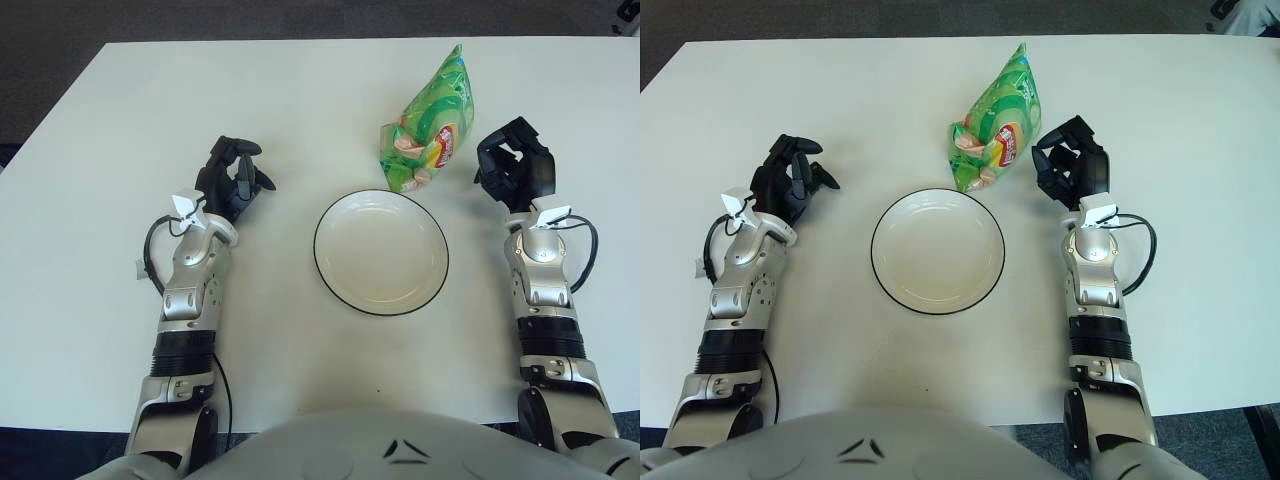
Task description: Put the snack into the plate.
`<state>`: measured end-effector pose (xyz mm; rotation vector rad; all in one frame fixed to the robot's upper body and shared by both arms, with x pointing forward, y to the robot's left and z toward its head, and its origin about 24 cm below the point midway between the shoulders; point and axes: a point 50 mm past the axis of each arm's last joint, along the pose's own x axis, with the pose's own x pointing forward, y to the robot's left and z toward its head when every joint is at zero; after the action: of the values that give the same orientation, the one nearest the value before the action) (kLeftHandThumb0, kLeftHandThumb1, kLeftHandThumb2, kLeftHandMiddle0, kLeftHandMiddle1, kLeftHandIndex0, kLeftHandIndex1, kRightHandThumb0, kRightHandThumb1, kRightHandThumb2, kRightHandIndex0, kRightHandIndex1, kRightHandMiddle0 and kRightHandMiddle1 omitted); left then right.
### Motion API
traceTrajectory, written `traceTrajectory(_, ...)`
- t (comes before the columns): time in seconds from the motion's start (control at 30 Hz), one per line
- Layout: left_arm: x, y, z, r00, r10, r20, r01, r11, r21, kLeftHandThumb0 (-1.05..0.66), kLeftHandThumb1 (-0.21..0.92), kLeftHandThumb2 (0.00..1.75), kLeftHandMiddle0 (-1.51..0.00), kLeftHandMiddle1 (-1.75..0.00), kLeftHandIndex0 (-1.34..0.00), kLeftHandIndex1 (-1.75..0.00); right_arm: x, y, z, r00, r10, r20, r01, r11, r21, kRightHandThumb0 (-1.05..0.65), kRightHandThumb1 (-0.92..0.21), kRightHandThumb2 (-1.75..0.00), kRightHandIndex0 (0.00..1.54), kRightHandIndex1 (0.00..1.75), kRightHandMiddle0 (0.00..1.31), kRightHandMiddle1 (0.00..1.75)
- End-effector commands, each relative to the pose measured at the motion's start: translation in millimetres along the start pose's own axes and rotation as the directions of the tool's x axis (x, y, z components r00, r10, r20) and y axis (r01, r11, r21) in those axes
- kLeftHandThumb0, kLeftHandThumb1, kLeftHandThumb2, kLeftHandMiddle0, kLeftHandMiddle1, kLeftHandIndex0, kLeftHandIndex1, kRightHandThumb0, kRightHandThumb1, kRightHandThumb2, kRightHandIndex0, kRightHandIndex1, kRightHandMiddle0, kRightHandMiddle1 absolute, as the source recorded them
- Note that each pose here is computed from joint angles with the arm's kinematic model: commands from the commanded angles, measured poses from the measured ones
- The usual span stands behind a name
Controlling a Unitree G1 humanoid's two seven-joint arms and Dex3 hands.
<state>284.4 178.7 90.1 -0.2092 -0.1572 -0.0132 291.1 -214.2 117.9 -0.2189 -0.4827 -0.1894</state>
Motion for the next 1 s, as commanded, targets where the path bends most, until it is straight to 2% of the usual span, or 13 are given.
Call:
traceTrajectory(0.0,-22.5,2.1,-38.0,0.990,0.049,-0.134,-0.056,0.997,-0.047,-0.37,0.77,0.72,-0.78,-1.75,-0.30,-1.75,-23.4,-0.1,-23.9,0.995,0.004,-0.095,-0.007,1.000,-0.026,-0.36,-0.92,-0.34,0.88,1.70,0.39,1.56)
traceTrajectory(0.37,-23.3,1.3,-40.0,0.986,0.076,-0.150,-0.087,0.994,-0.068,-0.37,0.79,0.66,-0.75,-1.75,-0.32,-1.71,-1.8,-5.0,2.4,0.997,0.052,0.062,-0.045,0.993,-0.113,-0.36,-0.92,-0.32,0.88,1.68,0.42,1.52)
traceTrajectory(0.63,-23.9,0.9,-40.3,0.984,0.085,-0.157,-0.097,0.993,-0.071,-0.37,0.79,0.68,-0.70,-1.75,-0.29,-1.74,11.9,-6.6,21.6,0.965,0.170,0.200,-0.105,0.949,-0.298,-0.35,-0.92,-0.27,0.83,1.54,0.47,1.46)
traceTrajectory(0.73,-24.0,0.2,-40.4,0.983,0.087,-0.160,-0.098,0.993,-0.067,-0.37,0.79,0.68,-0.70,-1.75,-0.29,-1.74,17.3,-6.5,29.7,0.930,0.234,0.282,-0.084,0.886,-0.456,-0.35,-0.92,-0.26,0.79,1.49,0.48,1.45)
traceTrajectory(0.97,-24.5,0.0,-40.5,0.982,0.092,-0.162,-0.103,0.993,-0.057,-0.37,0.79,0.68,-0.70,-1.75,-0.28,-1.75,33.7,-9.4,49.1,0.861,0.359,0.362,-0.040,0.756,-0.654,-0.35,-0.92,-0.27,0.75,1.41,0.47,1.46)
